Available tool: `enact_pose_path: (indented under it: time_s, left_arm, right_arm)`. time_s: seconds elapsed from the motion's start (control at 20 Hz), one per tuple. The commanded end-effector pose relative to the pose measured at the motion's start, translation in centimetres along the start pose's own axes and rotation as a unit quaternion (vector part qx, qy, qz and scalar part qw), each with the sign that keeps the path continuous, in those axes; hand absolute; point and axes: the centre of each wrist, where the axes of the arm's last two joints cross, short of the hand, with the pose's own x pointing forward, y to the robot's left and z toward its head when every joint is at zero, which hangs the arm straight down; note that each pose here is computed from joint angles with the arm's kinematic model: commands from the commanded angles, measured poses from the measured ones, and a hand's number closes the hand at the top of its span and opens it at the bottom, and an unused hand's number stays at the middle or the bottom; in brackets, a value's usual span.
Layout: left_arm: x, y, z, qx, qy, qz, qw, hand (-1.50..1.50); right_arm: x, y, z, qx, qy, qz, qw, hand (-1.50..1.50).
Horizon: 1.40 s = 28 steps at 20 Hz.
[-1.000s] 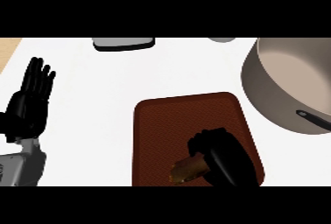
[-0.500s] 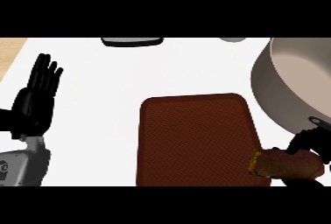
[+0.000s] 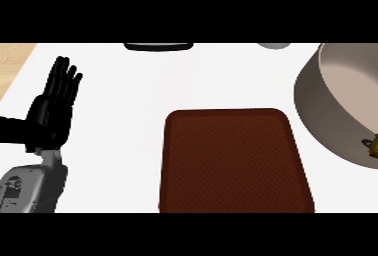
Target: Pick the sweet potato from the tray and place it in the pot
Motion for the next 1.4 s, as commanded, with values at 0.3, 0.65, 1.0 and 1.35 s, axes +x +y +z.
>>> enact_pose_path:
  time_s: [0.3,0.65,1.0,1.35]
  left_arm:
    - [0.0,-0.5,-0.9,-0.013,-0.005,0.001,0.9999,0.0]
    - [-0.2,-1.0,-1.3,-0.011,-0.003,0.003,0.9999,0.0]
    - [1.8,-0.5,-0.7,-0.024,-0.005,0.0,0.9997,0.0]
    - [0.4,-2.0,-1.2,-0.02,-0.008,0.002,0.9998,0.0]
  right_arm:
    - [-11.6,0.5,-3.5,0.005,0.025,-0.022,0.999,1.5]
    - [-12.9,5.8,-6.5,0.025,0.012,-0.003,1.0,1.5]
    - [-15.2,4.9,-6.8,0.094,0.054,0.006,0.994,1.5]
    - [-15.1,8.1,-5.8,0.185,0.056,-0.097,0.976,-1.5]
